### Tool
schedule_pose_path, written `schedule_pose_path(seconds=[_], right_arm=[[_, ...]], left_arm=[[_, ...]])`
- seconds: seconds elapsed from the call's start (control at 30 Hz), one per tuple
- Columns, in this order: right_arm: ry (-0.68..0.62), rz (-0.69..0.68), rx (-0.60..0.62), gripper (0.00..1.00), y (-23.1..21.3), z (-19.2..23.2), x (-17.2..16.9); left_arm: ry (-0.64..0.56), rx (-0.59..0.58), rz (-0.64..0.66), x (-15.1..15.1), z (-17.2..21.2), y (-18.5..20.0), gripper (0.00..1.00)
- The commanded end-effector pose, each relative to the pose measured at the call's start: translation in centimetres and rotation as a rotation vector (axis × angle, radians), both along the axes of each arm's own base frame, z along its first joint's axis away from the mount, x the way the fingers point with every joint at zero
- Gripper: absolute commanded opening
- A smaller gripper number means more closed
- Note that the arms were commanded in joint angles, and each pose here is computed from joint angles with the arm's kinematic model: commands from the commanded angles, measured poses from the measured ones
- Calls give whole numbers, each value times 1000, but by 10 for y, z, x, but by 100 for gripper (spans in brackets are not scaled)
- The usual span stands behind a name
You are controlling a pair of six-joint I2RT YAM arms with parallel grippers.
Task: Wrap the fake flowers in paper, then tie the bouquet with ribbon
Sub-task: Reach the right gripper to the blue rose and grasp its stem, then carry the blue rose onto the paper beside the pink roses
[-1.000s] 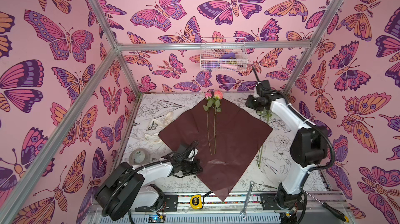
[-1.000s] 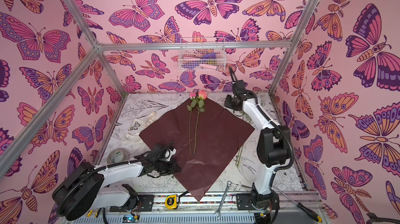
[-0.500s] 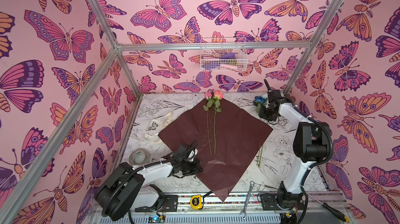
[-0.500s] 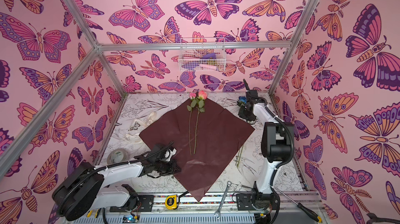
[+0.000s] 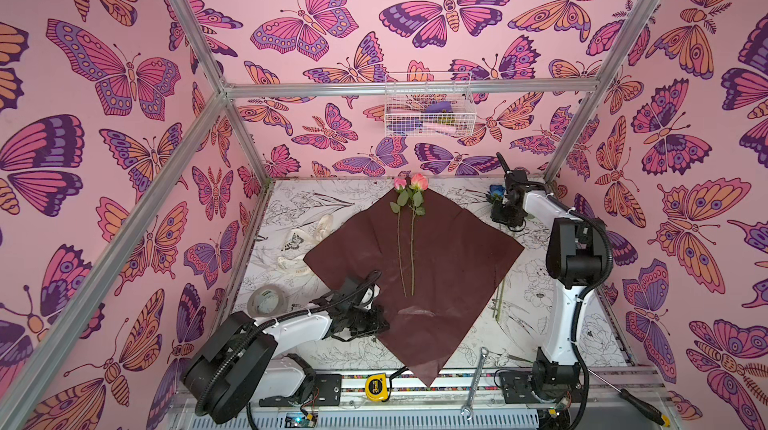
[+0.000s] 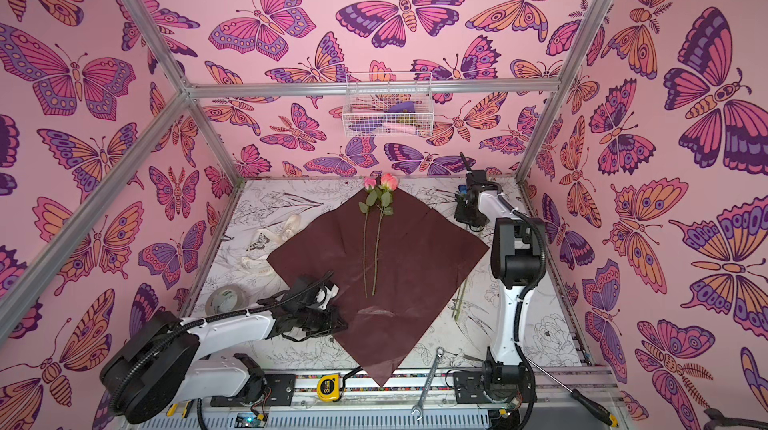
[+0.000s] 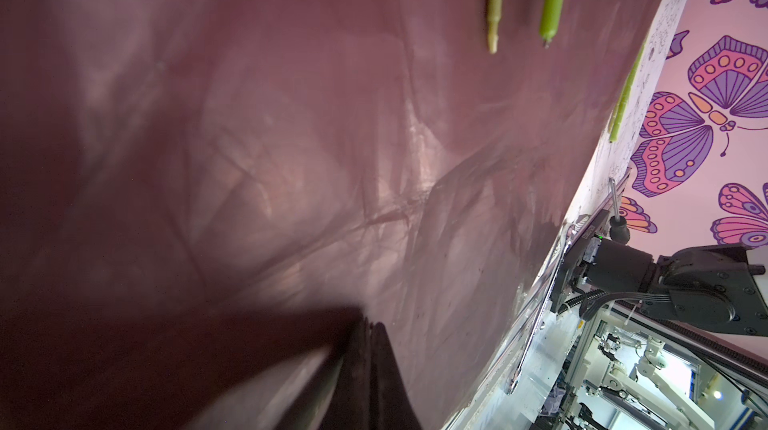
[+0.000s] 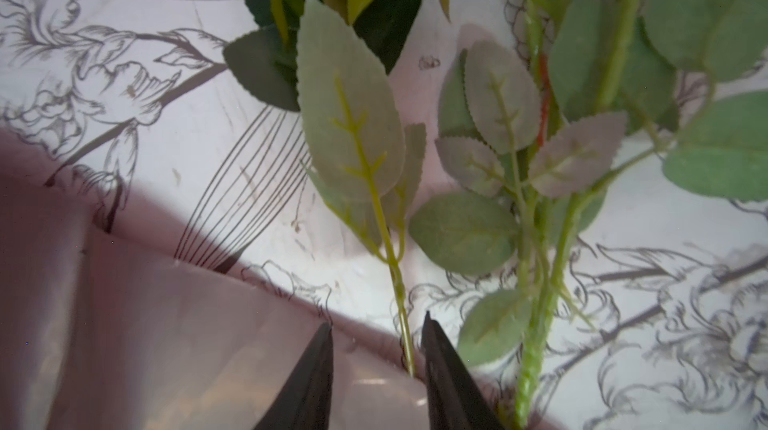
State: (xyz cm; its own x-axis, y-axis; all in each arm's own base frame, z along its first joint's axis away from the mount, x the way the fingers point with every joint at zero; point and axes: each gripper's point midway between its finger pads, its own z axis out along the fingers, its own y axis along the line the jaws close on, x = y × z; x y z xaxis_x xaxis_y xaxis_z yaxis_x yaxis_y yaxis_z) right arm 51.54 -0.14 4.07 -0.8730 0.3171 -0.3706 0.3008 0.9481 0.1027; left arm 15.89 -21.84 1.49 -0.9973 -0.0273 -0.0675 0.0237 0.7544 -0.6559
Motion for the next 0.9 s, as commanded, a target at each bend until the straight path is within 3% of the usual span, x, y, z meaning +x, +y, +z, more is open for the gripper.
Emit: schedule_pose_path(seconds=[0.0,0.1,0.33,0.57,0.87], right_arm=[[32,30,-39,38,-2,-13,7],[51,39,-62,30,-6,-14,12],[46,83,-141,0,-16,10,21],[-66,109,-203,0,-22,88,23],[-229,73,-371,0,-47,199,-2]], left_arm=[[34,74,2,-8,-15,12,0],[34,74,0,-8,-15,11,0],[31,71,2,-7,-14,11,0],[33,72,2,-6,-14,11,0],[34,71,2,-8,-14,11,0]])
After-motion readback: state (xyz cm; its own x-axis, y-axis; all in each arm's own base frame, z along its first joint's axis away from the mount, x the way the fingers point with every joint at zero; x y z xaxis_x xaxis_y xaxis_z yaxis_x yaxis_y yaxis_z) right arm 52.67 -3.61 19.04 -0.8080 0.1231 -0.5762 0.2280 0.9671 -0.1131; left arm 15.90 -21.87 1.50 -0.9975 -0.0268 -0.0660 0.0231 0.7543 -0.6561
